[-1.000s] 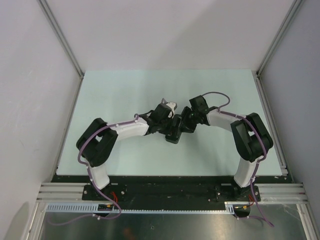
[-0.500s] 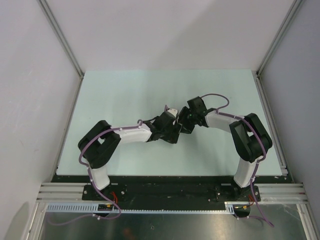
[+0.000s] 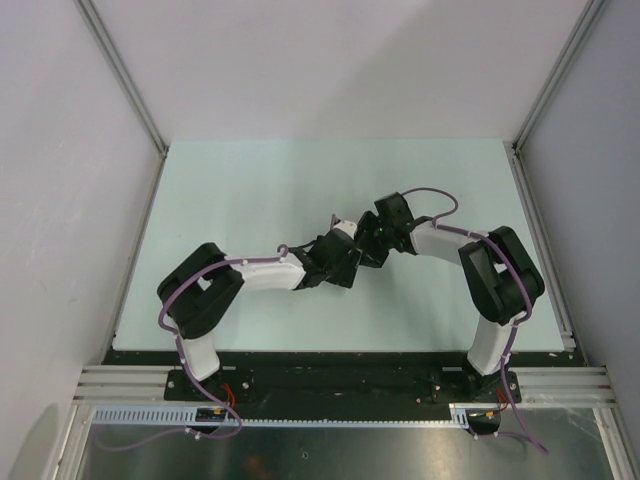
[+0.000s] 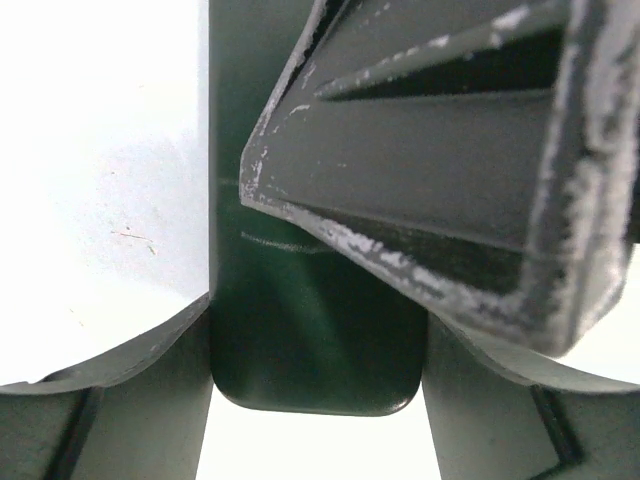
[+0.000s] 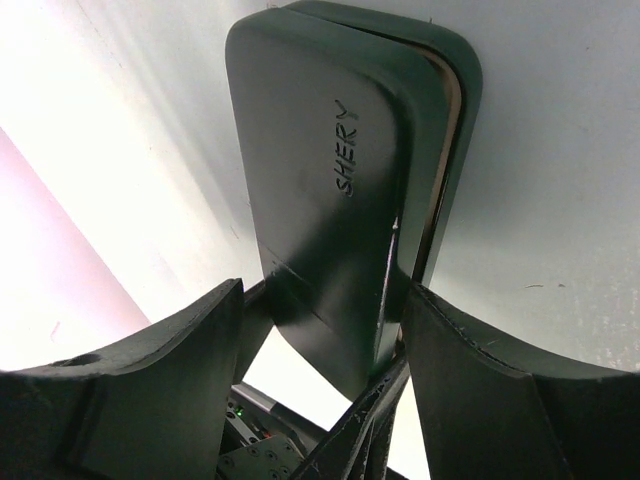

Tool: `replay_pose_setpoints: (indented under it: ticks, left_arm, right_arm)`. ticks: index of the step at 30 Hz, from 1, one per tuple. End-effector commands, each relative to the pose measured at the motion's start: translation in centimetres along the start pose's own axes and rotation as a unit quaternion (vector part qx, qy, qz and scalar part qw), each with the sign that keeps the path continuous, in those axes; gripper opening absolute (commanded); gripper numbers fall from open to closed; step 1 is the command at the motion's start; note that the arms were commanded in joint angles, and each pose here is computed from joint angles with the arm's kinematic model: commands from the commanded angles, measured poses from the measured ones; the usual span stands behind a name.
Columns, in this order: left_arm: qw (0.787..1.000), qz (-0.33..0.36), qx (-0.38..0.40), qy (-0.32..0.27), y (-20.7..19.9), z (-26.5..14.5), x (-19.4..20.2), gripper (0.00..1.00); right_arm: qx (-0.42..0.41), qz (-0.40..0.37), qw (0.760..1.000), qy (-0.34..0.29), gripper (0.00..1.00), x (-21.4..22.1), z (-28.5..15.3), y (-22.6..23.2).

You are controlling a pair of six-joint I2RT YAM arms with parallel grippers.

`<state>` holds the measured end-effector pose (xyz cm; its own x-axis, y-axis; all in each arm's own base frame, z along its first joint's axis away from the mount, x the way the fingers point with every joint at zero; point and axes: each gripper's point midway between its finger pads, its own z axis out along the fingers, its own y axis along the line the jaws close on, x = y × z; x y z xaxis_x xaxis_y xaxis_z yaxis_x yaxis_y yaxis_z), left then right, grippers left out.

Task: Organize the sunglasses
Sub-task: Close the opened sunglasses case at the center of the board, then move the case with the sunglasses to the center of the board.

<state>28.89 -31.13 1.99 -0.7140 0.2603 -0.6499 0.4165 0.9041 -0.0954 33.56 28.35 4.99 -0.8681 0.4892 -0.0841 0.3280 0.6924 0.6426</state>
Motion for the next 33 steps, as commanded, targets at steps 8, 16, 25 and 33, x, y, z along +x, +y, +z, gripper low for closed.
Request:
replay_pose_setpoints:
  ticks: [8, 16, 25, 33]
  left_arm:
    - [0.996, 0.001, -0.071, 0.054, 2.8, 0.7, 4.2, 0.56]
    - [0.995, 0.0, -0.076, 0.066, 3.0, 0.9, 4.4, 0.53]
    - [0.999, 0.002, -0.02, 0.051, 0.7, -0.1, 2.1, 0.8]
    - [0.999, 0.009, 0.039, 0.029, -1.7, -1.8, -0.4, 0.99]
  right_arm:
    - [0.025, -0.028, 0.999, 0.01, 0.69, -1.1, -1.1, -2.8]
    - [0.014, -0.065, 0.998, 0.013, 0.7, -2.6, -4.1, -3.5]
    - [0.008, -0.103, 0.994, 0.026, 0.65, -1.7, -3.3, -3.4]
    - [0.013, -0.117, 0.993, 0.018, 0.63, -1.3, -2.0, -3.2]
